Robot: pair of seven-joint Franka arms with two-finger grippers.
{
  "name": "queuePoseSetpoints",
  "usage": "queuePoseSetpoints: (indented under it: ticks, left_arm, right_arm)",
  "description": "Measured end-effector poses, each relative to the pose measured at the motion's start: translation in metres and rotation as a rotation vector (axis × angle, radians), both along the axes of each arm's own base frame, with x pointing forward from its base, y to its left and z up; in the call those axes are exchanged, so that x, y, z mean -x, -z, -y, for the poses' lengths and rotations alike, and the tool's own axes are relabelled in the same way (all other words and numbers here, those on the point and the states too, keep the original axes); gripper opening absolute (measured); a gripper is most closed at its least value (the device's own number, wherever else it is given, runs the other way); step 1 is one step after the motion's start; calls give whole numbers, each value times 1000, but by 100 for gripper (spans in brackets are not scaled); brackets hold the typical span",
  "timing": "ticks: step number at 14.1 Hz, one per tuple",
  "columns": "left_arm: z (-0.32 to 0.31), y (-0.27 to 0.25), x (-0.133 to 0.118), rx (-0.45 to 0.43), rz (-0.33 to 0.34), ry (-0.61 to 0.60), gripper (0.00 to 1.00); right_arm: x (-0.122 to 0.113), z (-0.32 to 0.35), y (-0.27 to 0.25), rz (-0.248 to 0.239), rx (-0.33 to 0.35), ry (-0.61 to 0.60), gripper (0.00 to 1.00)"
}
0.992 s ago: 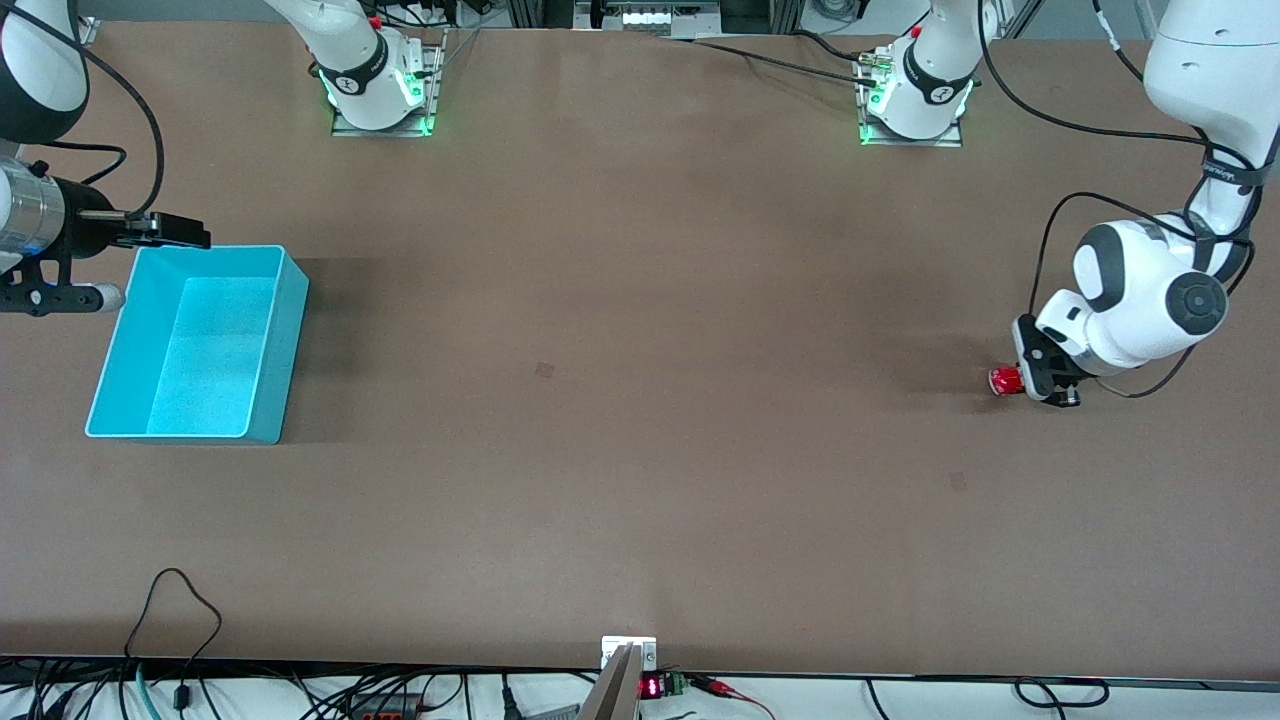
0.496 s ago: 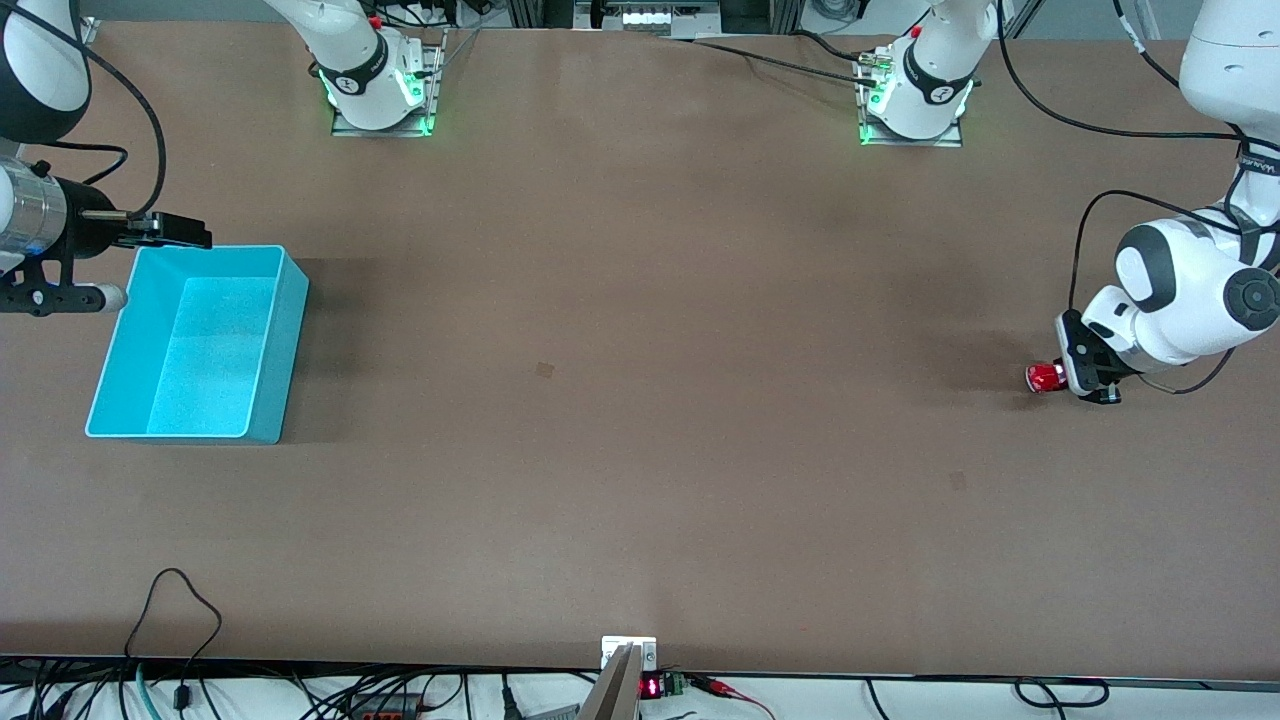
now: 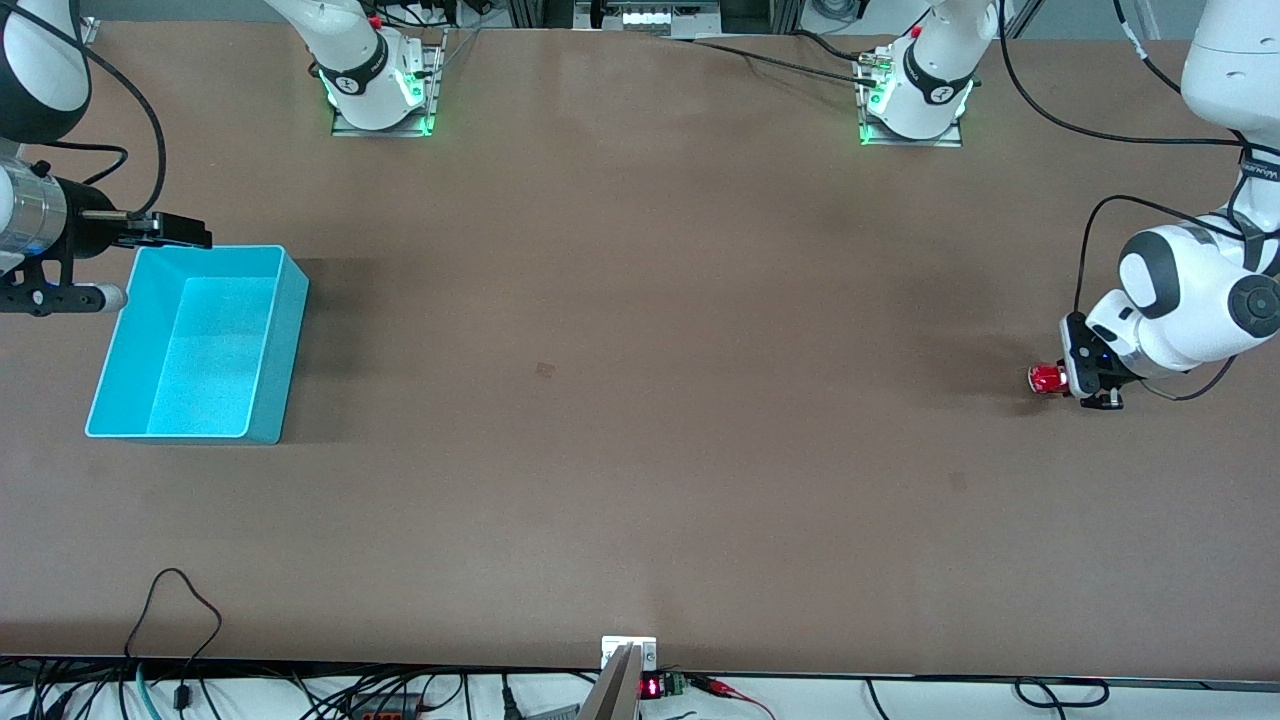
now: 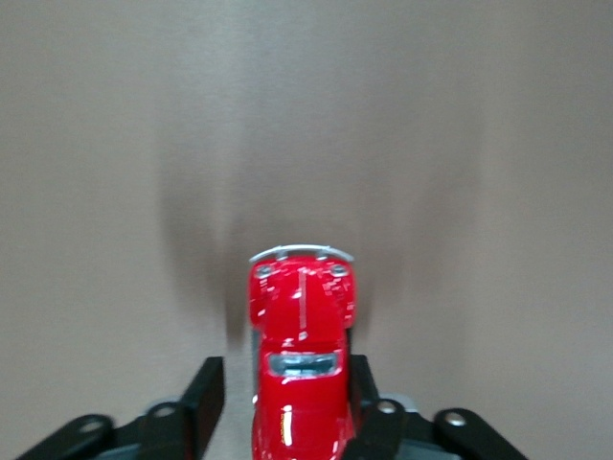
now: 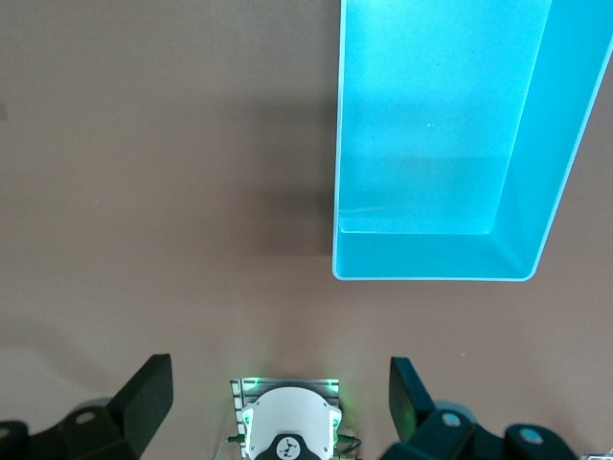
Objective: Wind red beetle toy and store in blue box
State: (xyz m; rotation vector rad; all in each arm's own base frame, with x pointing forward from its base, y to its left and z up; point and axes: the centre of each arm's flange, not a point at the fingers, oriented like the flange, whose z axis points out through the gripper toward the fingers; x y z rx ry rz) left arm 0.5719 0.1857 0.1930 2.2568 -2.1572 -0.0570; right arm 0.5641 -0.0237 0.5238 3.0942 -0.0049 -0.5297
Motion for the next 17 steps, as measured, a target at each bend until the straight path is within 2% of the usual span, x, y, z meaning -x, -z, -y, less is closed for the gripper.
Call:
queuePoseSetpoints:
  ticks: [4, 11, 15, 17]
  left_arm:
    - [0, -31, -24, 13, -44, 9, 100]
    - [22, -127, -51, 24, -157, -95, 100]
    - [37, -169, -61, -41, -203, -221, 100]
    - [49, -192, -65, -66, -198, -289, 100]
  right_arm:
    - [0, 0, 0, 0, 0, 0, 100]
    - [0, 0, 0, 0, 0, 1, 100]
    - [0, 0, 0, 0, 0, 1, 100]
    - [0, 0, 0, 0, 0, 1, 100]
